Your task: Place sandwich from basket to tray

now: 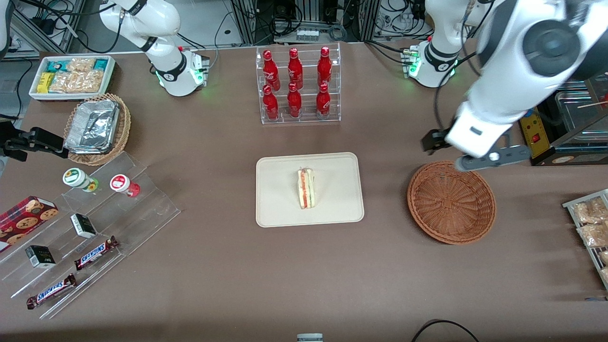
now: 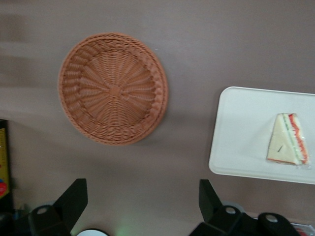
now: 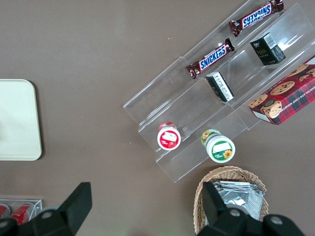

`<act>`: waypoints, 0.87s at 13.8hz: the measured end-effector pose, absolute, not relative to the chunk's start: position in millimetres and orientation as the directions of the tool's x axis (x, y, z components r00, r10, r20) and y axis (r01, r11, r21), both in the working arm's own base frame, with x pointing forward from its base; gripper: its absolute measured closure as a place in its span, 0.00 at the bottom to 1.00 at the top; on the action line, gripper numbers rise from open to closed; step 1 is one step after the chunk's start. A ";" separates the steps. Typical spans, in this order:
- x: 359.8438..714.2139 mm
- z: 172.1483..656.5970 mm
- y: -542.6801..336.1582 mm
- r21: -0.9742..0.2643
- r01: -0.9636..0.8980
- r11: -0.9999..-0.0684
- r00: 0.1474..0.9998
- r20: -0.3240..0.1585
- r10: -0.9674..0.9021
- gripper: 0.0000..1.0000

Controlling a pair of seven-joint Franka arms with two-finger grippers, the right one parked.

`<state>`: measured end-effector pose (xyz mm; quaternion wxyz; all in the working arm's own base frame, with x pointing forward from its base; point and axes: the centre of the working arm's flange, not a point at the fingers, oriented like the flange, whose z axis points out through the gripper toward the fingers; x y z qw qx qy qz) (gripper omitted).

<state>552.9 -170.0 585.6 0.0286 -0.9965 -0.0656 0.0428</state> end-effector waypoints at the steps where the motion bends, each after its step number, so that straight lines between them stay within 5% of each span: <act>1: 551.2 591.0 -151.8 -0.060 0.116 -0.991 0.989 -0.086 0.121 0.00; 12: 544.5 614.8 -38.7 -0.036 0.056 -0.998 0.993 -0.103 0.060 0.00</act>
